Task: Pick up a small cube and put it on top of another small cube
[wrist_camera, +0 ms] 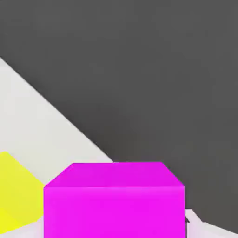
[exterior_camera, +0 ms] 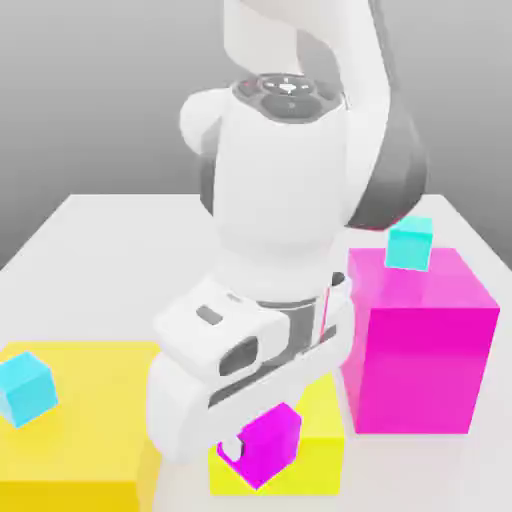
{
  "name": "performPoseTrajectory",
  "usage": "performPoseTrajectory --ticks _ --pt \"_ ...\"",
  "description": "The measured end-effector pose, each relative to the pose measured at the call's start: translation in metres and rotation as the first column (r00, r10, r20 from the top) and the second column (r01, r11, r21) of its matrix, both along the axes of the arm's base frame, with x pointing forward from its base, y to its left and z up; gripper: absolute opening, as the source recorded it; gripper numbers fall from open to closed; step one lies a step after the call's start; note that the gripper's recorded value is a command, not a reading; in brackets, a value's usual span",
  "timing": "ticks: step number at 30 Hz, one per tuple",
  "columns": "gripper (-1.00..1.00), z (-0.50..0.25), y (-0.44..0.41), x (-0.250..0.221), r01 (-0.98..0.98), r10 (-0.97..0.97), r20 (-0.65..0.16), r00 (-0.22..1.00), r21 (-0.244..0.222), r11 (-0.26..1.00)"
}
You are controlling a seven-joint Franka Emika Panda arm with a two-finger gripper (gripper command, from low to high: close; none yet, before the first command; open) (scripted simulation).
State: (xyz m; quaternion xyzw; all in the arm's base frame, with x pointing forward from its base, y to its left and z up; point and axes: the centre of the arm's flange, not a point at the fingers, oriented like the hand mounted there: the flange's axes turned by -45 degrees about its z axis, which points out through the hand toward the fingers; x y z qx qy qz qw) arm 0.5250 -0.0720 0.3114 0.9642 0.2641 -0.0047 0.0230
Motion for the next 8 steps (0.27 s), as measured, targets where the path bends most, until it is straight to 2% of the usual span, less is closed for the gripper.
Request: performPoseTrajectory --ticks 4,5,8 --pt "-1.00 -0.007 -0.152 -0.067 0.400 -0.401 0.000 0.916 0.034 0.916" --pt "1.00 -0.017 -0.183 -0.085 0.488 -0.489 -0.002 0.872 0.043 0.872" --pt "1.00 -0.017 -0.183 -0.086 0.489 -0.490 -0.002 0.872 0.043 0.871"
